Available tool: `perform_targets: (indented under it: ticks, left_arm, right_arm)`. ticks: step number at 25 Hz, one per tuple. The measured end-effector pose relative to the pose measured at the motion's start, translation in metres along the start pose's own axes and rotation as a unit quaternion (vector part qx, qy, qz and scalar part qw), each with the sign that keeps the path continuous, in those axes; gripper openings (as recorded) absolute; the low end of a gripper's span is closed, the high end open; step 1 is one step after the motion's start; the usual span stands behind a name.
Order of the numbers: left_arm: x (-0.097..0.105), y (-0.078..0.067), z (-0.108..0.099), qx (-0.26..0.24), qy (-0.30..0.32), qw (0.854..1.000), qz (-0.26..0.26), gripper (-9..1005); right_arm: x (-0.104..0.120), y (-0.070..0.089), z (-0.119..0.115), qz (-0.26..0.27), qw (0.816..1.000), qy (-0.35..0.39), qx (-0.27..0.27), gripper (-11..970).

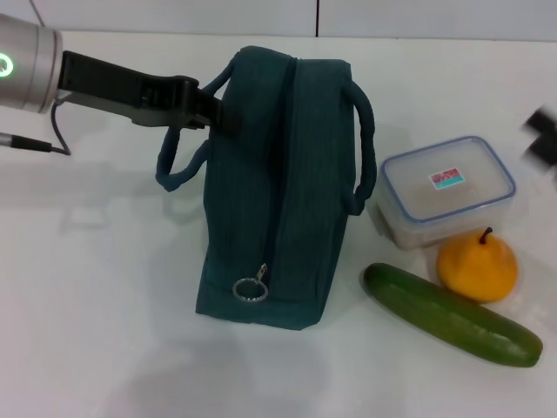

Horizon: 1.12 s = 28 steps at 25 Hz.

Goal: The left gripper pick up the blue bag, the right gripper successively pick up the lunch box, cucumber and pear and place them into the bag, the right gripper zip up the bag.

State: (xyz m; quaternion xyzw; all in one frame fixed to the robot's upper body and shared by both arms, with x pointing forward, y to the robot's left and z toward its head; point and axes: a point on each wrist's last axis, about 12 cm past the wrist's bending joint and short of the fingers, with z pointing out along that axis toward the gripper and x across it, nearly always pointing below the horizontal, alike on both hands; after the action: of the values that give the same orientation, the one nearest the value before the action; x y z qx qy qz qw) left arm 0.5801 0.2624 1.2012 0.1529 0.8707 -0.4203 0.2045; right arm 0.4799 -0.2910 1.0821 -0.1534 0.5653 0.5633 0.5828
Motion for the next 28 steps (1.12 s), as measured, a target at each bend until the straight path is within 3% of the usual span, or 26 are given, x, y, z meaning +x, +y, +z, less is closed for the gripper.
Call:
perform_targets:
  ticks: [3, 6, 14, 24, 28]
  left_arm:
    - [0.003, 0.001, 0.002, 0.003, 0.0, 1.0, 0.001, 83]
    - [0.005, 0.001, 0.003, 0.01, -0.003, 1.0, 0.003, 83]
    - [0.008, 0.003, 0.004, 0.04, -0.017, 0.999, 0.004, 83]
    - [0.011, 0.006, 0.003, 0.06, -0.034, 0.998, -0.003, 84]
    - [0.012, 0.007, 0.003, 0.061, -0.034, 0.998, 0.0, 84]
  right_arm:
    - [0.002, -0.003, -0.013, 0.029, 0.994, -0.087, 0.064, 873]
    - [0.005, -0.009, -0.029, 0.068, 0.976, -0.153, 0.142, 872]
    - [0.022, -0.04, -0.045, 0.216, 0.919, -0.164, 0.285, 869]
    - [0.039, -0.054, -0.03, 0.297, 0.89, -0.13, 0.321, 865]
    - [0.044, -0.055, -0.02, 0.307, 0.89, -0.112, 0.318, 864]
